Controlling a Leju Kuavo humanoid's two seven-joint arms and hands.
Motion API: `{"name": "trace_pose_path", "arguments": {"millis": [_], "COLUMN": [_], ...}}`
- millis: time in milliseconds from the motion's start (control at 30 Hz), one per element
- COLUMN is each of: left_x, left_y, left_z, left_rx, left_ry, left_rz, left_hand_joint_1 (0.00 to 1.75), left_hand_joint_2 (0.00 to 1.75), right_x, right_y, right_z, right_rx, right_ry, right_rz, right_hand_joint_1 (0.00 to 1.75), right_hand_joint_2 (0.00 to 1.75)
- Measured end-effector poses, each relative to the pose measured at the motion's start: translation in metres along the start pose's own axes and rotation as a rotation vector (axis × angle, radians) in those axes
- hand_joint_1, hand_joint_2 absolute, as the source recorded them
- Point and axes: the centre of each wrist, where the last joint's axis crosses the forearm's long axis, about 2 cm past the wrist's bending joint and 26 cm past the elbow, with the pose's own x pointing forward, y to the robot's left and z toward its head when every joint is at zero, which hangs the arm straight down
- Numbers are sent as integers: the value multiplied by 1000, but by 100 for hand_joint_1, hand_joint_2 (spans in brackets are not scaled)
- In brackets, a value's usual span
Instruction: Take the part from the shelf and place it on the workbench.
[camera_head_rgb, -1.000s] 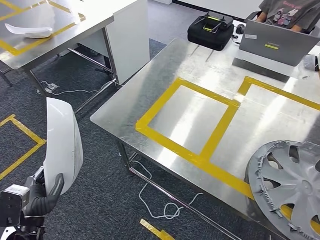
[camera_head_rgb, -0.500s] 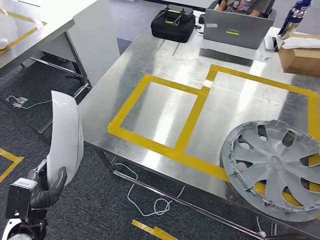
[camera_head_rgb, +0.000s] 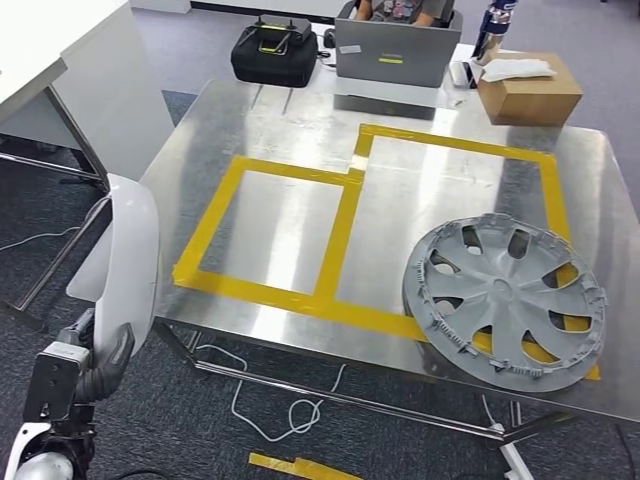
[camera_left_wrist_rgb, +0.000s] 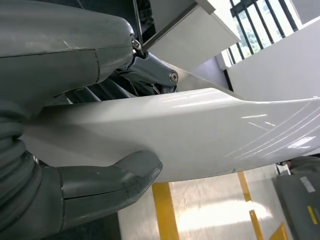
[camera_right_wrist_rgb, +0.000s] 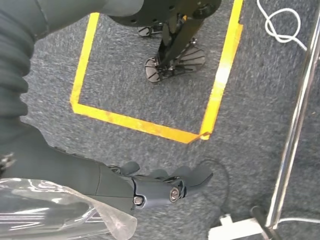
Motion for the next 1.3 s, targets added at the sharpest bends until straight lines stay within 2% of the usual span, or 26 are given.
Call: {"name": "trace_pose_path", "arguments": {"millis": [167,633,967,1300], "left_x": [-5,-9,-10,-14], "left_y": [3,3,-10,-24], "left_z": [-11,-66,-101,-116], "left_rx": [-11,-83,-214,-319], "left_ry": [-11,17,66,71], "left_rz": [-48,-313,-582,-702], "left_hand_joint_1": [175,175,175,175], "left_hand_joint_2": [175,175,175,175], "right_x": [3,3,3,1], "right_y": [2,3,5,8], "right_z": [-4,-13,-21,-28], "right_rx": [17,76,112,137], "right_ry": [-15,-37,-33,-33], "right_rz": [16,74,121,144], "right_hand_joint_1": [0,0,0,0], "right_hand_joint_2": [175,175,175,175]}}
